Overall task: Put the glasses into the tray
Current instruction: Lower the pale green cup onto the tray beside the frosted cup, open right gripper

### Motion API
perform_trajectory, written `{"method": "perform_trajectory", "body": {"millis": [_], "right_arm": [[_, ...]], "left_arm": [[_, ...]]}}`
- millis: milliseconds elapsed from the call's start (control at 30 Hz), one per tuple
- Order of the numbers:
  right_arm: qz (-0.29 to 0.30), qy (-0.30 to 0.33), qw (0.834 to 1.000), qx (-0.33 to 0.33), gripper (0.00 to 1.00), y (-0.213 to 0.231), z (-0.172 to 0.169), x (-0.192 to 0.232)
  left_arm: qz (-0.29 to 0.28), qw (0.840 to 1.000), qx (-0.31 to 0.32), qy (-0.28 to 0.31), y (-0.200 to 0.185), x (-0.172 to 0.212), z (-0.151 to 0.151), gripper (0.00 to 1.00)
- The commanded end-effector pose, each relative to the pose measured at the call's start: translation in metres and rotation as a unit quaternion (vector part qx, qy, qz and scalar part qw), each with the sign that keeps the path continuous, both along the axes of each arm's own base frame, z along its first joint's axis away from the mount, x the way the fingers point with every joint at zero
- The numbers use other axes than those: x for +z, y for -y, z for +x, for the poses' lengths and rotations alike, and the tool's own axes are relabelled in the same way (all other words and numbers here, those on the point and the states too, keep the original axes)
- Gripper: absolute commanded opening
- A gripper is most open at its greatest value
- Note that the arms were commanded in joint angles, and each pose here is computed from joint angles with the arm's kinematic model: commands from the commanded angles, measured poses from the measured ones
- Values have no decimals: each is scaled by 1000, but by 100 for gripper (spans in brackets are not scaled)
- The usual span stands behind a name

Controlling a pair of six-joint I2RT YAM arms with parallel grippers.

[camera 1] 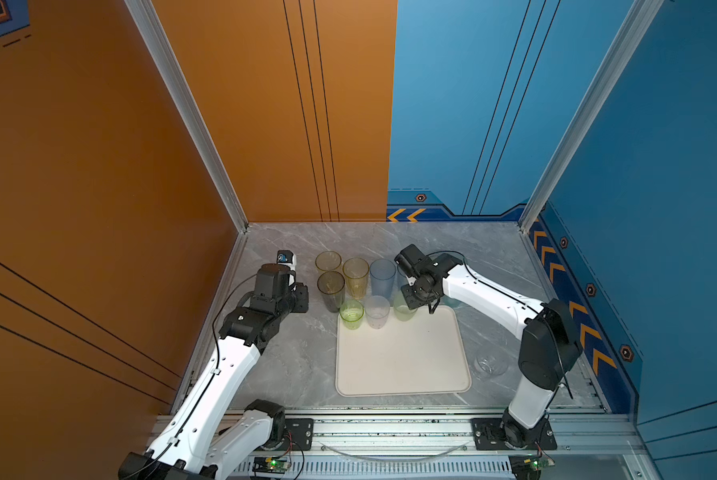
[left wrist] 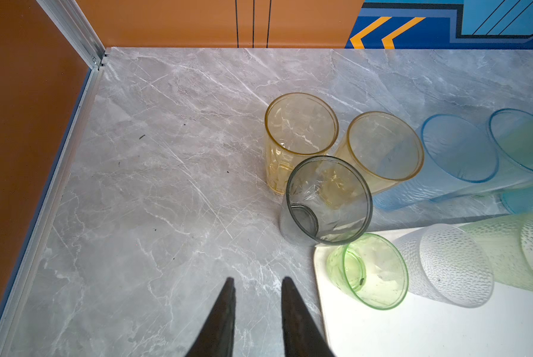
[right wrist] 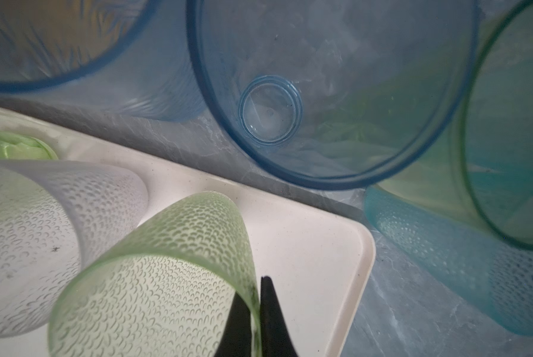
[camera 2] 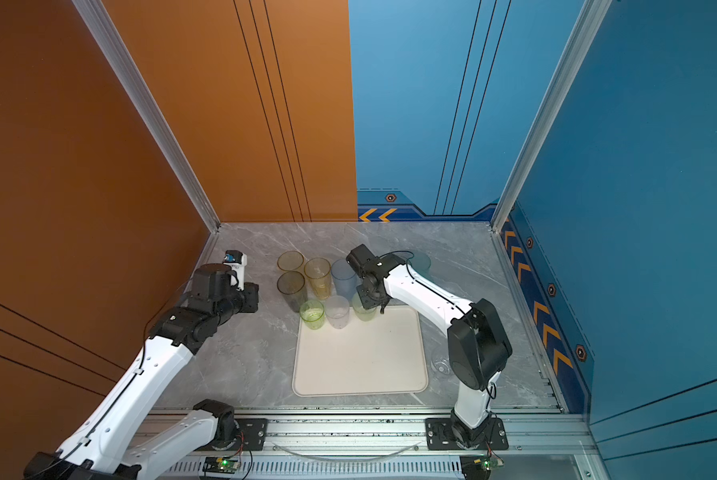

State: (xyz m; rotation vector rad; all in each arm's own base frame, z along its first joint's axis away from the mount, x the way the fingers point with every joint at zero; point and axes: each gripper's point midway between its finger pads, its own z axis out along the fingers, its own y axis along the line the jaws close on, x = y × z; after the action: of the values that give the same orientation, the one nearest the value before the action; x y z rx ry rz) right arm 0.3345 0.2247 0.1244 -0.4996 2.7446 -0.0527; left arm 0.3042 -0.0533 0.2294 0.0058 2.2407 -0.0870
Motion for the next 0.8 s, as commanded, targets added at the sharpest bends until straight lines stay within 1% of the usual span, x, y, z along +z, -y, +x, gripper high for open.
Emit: {"method": "perform_trajectory", "body": {"millis": [0, 767], "right_arm": [[2, -7, 1000, 10, 0, -5, -1, 2], [-6, -26, 1000, 3, 0, -1, -2, -15]], "left_arm": [[1, 1000, -13, 0, 4, 6, 0, 27], [0, 1000, -17, -5, 6, 5, 1, 27]]}}
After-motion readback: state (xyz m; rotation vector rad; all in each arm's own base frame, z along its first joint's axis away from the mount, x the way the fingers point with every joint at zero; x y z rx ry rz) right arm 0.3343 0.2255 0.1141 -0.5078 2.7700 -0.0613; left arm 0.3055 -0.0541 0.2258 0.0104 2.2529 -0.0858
